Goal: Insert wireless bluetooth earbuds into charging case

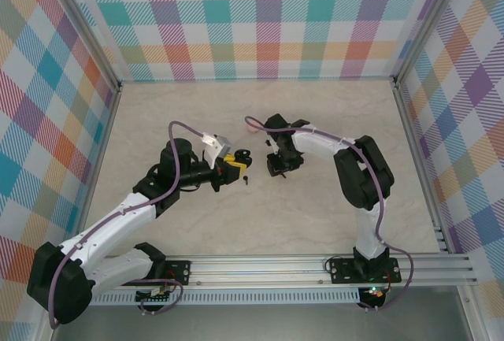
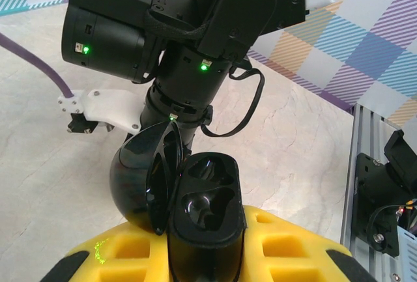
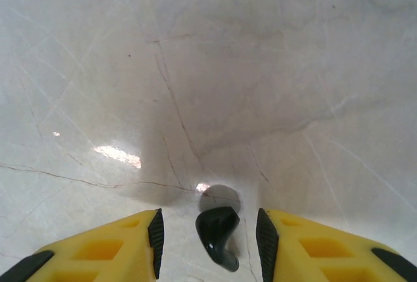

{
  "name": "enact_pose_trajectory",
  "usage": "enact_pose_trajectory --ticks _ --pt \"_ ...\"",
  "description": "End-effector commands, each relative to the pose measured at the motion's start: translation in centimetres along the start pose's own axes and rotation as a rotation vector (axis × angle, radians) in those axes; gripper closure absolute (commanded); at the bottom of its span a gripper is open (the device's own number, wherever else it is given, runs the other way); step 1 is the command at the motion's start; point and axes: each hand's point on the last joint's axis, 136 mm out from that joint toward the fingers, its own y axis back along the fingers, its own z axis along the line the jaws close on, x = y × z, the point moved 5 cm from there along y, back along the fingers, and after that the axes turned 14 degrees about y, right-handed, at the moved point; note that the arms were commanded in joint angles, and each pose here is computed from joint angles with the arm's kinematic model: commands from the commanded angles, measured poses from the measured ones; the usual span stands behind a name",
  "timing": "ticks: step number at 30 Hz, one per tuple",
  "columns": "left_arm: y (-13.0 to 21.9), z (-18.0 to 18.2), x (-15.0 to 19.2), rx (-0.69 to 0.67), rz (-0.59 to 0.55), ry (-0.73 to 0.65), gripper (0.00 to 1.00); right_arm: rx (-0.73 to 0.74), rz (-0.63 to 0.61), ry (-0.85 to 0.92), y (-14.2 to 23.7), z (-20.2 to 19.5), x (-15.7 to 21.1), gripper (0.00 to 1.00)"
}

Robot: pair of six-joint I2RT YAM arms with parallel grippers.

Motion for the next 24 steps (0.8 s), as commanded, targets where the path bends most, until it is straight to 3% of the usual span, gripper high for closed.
enact_pose_trajectory --ticks 1,24 --pt "0.2 -0.69 0.09 0.017 -0.004 -0.005 0.79 -0.033 0.026 0.074 -0.18 0.13 -0.21 0.55" --pt "0.34 -0.8 -0.12 0.014 -0.008 -0.005 0.79 -0.02 0.081 0.038 -0.92 -0.79 0.33 0.66"
